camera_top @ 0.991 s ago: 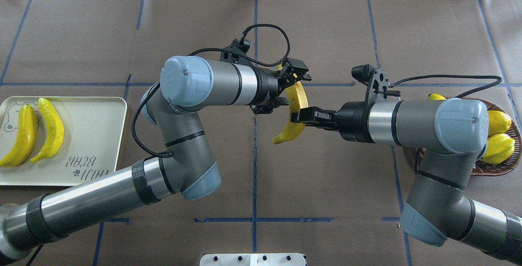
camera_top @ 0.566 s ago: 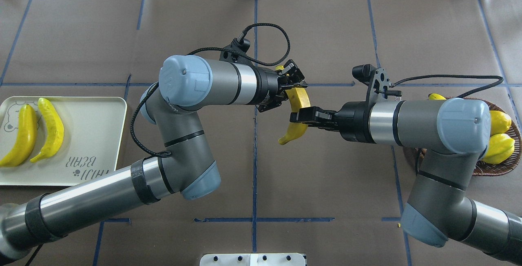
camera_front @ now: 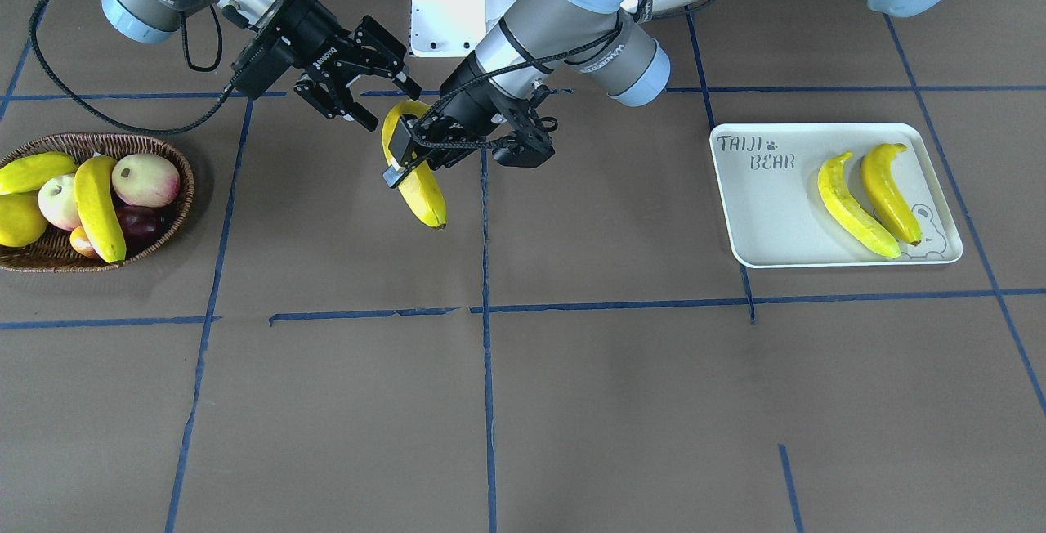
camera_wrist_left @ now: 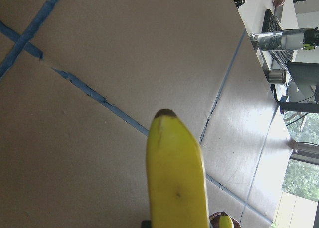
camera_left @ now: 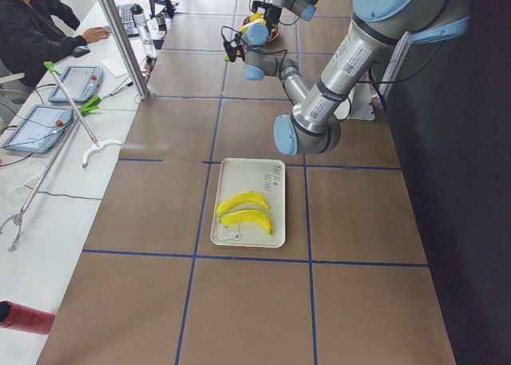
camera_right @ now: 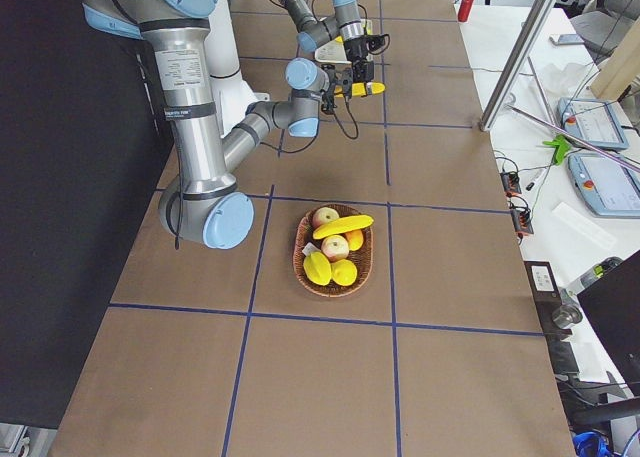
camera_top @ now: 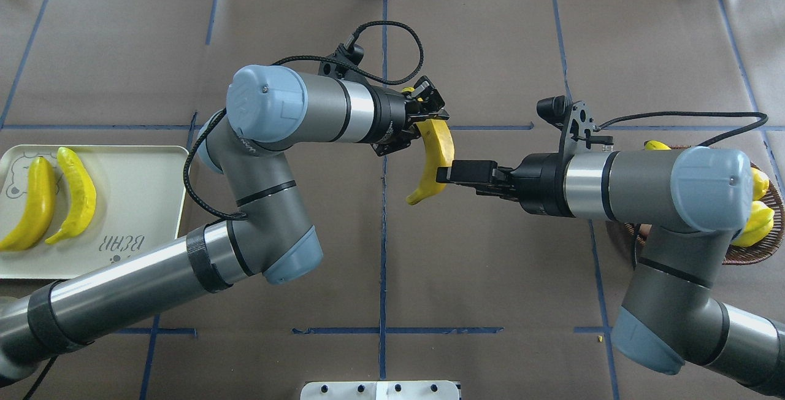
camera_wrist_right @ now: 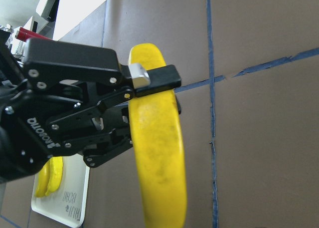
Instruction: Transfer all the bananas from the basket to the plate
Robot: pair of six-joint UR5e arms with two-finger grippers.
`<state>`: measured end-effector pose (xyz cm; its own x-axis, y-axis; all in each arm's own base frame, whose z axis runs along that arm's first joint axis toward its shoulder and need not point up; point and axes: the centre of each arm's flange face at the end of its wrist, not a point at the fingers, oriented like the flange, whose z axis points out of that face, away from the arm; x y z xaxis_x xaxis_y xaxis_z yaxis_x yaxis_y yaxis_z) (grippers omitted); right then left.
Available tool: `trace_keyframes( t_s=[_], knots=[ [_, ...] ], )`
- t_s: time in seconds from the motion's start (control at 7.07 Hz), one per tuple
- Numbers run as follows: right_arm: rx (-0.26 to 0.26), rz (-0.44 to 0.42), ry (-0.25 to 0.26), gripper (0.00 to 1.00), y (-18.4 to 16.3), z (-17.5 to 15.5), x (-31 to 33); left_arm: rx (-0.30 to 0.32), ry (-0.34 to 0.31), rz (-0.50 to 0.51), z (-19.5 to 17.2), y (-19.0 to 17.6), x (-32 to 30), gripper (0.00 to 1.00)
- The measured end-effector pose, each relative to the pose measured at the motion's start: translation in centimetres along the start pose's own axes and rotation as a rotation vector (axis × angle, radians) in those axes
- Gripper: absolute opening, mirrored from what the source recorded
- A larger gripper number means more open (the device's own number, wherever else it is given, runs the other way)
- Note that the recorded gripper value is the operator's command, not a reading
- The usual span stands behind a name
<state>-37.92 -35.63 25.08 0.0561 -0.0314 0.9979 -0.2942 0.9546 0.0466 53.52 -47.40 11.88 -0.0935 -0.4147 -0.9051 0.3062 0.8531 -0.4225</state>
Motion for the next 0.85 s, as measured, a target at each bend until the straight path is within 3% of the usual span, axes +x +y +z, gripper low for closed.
trace_keyframes(
  t_s=[0.14, 0.42, 0.57, 0.85],
  knots=[
    [-0.01, 0.009, 0.035, 1.0, -1.2, -1.8, 0.4, 0.033, -0.1, 0.03, -1.4, -3.3, -2.4, 0.0],
    [-0.011, 0.033, 0.135, 1.0, -4.8, -5.4, 2.9, 0.099, -0.318, 0.195, -9.2, -9.2, -8.8, 0.0],
    [-0.01, -0.002, 0.2, 1.0, -5.7, -7.1, 6.0, 0.127, -0.419, 0.274, -13.9, -11.5, -12.4, 0.0],
    [-0.046, -0.097, 0.3, 1.0, -7.3, -11.0, 12.0, 0.151, -0.582, 0.349, -18.7, -15.2, -19.7, 0.0]
  ],
)
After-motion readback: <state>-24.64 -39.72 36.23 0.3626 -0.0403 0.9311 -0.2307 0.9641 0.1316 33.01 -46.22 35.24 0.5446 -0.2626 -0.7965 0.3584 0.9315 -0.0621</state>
